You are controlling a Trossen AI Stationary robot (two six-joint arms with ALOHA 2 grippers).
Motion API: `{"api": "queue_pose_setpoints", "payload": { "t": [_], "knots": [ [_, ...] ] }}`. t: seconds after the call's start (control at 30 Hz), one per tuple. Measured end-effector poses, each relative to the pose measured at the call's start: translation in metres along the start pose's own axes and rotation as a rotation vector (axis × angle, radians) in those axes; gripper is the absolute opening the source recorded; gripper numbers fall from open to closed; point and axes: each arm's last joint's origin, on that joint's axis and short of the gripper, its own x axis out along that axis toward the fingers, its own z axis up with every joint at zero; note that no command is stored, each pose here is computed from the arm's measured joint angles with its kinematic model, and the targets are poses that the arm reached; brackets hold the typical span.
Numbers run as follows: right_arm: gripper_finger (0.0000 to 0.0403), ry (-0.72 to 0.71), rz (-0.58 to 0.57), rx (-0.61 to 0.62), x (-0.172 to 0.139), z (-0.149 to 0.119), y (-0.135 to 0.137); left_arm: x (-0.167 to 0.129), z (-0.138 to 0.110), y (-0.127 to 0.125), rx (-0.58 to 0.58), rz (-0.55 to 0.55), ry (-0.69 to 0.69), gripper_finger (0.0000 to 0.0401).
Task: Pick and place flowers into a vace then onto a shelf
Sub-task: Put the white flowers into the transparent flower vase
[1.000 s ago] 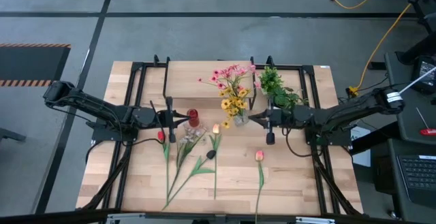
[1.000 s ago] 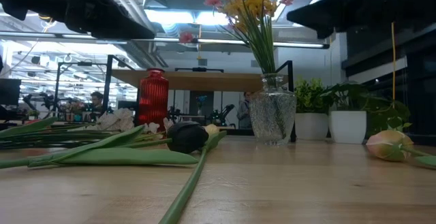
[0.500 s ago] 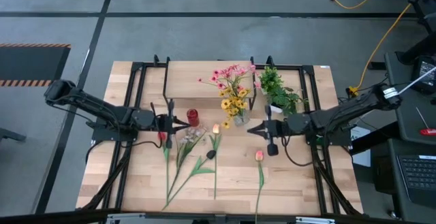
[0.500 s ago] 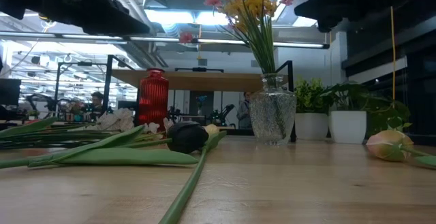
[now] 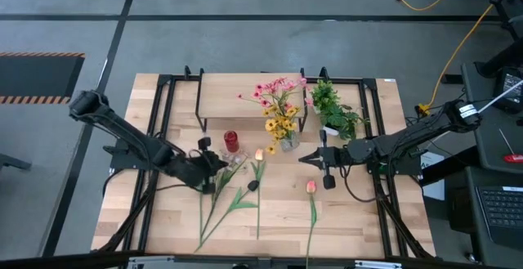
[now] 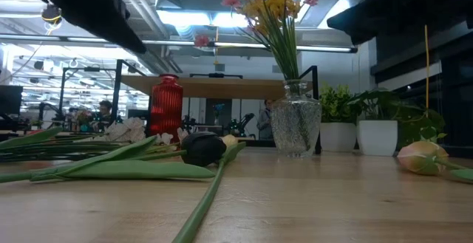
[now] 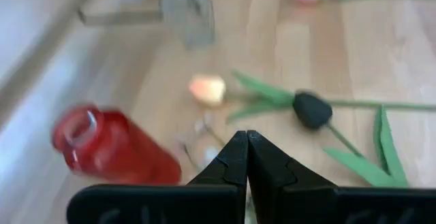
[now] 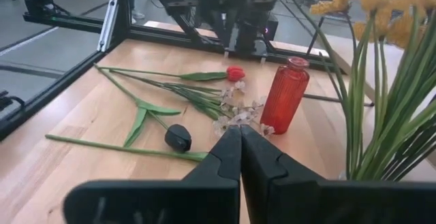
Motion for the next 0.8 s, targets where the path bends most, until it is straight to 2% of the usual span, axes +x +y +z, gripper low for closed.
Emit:
{"api": "queue_pose_setpoints", "payload": {
  "t": [0.3,0.47,0.57,0.8],
  "knots": [
    [0.0008,-0.005,0.0,-0.034,0.0,0.0,0.0,-0.003,0.03,-0.031,-0.171,0.083,0.388,0.0002],
    [0.0003,-0.006,0.0,-0.027,0.0,0.001,0.0,-0.006,0.039,-0.044,-0.345,0.112,0.568,0.0002],
    [0.0007,-0.014,-0.001,-0.015,0.0,0.001,0.0,-0.004,0.038,-0.052,-0.406,0.099,0.625,0.0002],
    [0.0015,-0.046,-0.003,0.004,0.0,0.004,0.0,0.002,0.03,-0.063,-0.434,0.111,0.67,0.0004]
  ]
}}
